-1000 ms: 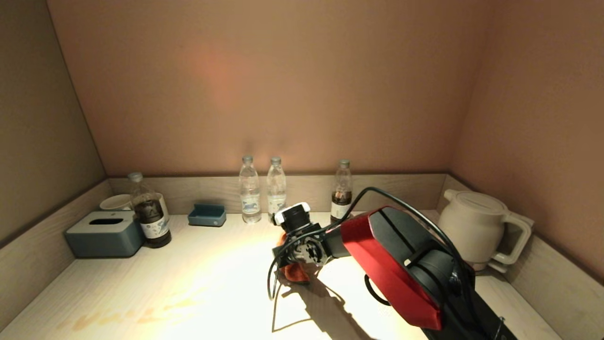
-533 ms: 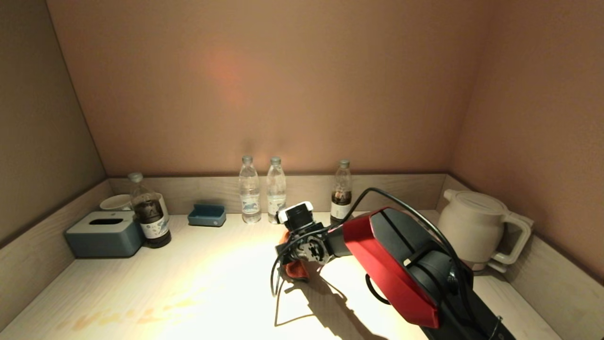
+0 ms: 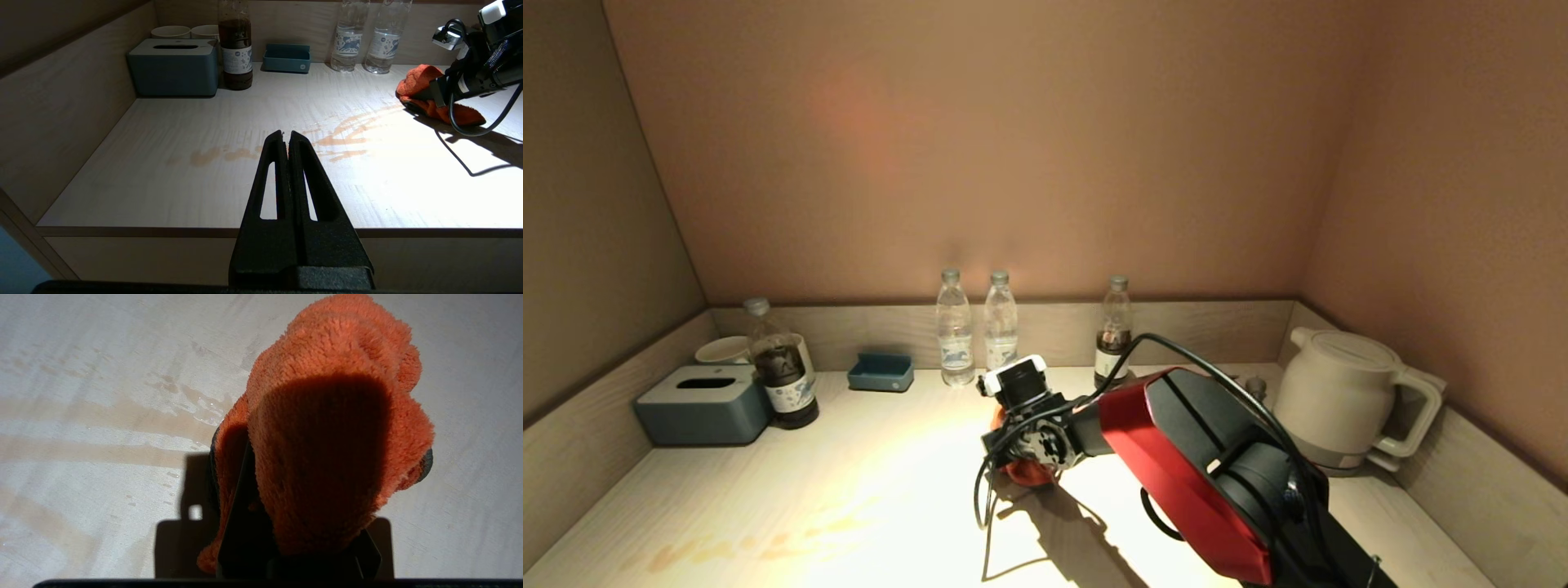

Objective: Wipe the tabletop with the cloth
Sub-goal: Sweep the stains on the table

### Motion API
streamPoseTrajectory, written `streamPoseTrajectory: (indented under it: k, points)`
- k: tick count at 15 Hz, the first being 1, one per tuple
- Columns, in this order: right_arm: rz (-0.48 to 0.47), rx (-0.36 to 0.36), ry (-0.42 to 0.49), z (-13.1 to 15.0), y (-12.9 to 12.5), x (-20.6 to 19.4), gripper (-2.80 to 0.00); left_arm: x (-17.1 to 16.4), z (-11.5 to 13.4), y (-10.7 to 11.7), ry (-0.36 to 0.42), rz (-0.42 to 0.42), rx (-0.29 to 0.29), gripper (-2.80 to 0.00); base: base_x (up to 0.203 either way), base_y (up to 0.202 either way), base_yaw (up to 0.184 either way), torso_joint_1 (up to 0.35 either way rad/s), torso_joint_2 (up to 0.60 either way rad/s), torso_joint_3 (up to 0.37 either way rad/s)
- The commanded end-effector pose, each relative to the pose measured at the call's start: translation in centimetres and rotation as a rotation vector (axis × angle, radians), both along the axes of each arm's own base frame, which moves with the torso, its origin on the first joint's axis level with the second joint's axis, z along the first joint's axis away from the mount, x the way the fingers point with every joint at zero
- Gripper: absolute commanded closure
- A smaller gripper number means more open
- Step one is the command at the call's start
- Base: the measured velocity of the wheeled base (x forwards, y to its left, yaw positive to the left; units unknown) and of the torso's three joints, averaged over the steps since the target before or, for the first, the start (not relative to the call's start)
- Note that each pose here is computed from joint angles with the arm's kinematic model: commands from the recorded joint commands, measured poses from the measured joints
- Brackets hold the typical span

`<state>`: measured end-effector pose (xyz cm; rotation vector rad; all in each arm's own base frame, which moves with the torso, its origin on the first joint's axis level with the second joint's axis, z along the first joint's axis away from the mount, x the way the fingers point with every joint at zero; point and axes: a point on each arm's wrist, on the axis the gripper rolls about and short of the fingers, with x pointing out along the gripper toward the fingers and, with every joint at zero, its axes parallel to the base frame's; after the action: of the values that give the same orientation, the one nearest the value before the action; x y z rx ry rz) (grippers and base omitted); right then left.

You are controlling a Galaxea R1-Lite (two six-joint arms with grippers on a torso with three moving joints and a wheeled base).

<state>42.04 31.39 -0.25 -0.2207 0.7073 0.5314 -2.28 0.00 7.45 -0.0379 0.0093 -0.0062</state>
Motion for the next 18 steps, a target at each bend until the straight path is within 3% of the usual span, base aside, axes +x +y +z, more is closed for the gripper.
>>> streamPoseTrajectory:
  k: [1,6,18]
  points:
    - [0.048,0.016,-0.045,0.2,1.3,-0.6,0.00,0.0,0.0,0.0,0.000,0.002,0.000,0.00,0.000,0.000,0.000,0.000,0.00,0.000]
    - [0.130,0.039,-0.092,1.0,4.2,-2.6,0.00,0.0,0.0,0.0,0.000,0.000,0.000,0.00,0.000,0.000,0.000,0.000,0.00,0.000]
    - [0.275,0.077,-0.105,3.2,9.7,-8.8,0.00,0.0,0.0,0.0,0.000,0.000,0.000,0.00,0.000,0.000,0.000,0.000,0.00,0.000]
